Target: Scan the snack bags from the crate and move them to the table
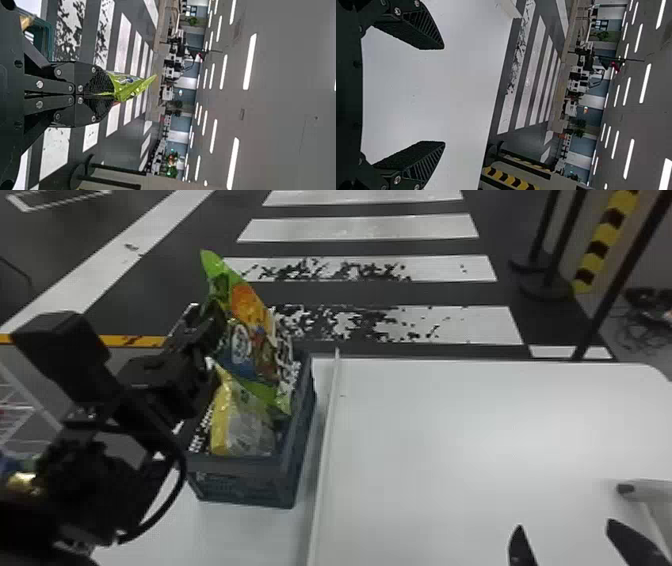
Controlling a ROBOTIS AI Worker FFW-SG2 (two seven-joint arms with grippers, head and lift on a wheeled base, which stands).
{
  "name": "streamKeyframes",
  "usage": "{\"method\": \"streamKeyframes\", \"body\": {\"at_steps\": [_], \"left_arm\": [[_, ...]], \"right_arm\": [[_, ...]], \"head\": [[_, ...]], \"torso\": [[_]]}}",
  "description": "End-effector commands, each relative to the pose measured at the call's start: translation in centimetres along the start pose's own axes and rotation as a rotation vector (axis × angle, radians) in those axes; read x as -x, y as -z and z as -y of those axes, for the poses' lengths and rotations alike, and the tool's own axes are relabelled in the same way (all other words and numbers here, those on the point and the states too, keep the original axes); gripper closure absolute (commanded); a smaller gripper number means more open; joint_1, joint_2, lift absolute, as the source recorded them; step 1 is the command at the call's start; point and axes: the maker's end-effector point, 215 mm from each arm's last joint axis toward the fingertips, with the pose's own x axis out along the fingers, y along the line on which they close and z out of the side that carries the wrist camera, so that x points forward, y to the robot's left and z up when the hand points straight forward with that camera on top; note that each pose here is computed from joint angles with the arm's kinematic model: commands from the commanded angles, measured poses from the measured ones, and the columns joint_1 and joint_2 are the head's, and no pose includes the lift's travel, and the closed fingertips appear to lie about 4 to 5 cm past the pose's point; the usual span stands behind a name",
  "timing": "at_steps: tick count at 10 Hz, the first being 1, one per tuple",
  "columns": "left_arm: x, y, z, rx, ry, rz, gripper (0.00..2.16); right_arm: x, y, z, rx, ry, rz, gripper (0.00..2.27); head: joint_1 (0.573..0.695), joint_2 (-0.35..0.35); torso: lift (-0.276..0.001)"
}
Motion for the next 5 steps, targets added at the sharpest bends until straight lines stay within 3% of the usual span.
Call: {"method": "streamKeyframes", "body": {"at_steps": [1,3,5], "left_arm": [[0.5,-0.3,2.3,0.043,0.049,-0.001,1.88],[0.5,0.4,5.1,0.098,0.108,-0.012,1.88],[0.0,2.8,7.3,0.185,0.172,-0.055,1.89]], "right_arm": [[0.0,-0.2,0.1,-0.001,0.005,0.004,0.14],[0.0,-0.2,0.6,0.002,0.028,0.007,0.14],[0.1,-0.4,1.4,0.019,0.064,0.018,0.14]], "head": [[0.695,0.084],[0.695,0.039],[0.695,-0.001]], "torso": [[-0.095],[-0.095],[-0.095]]}}
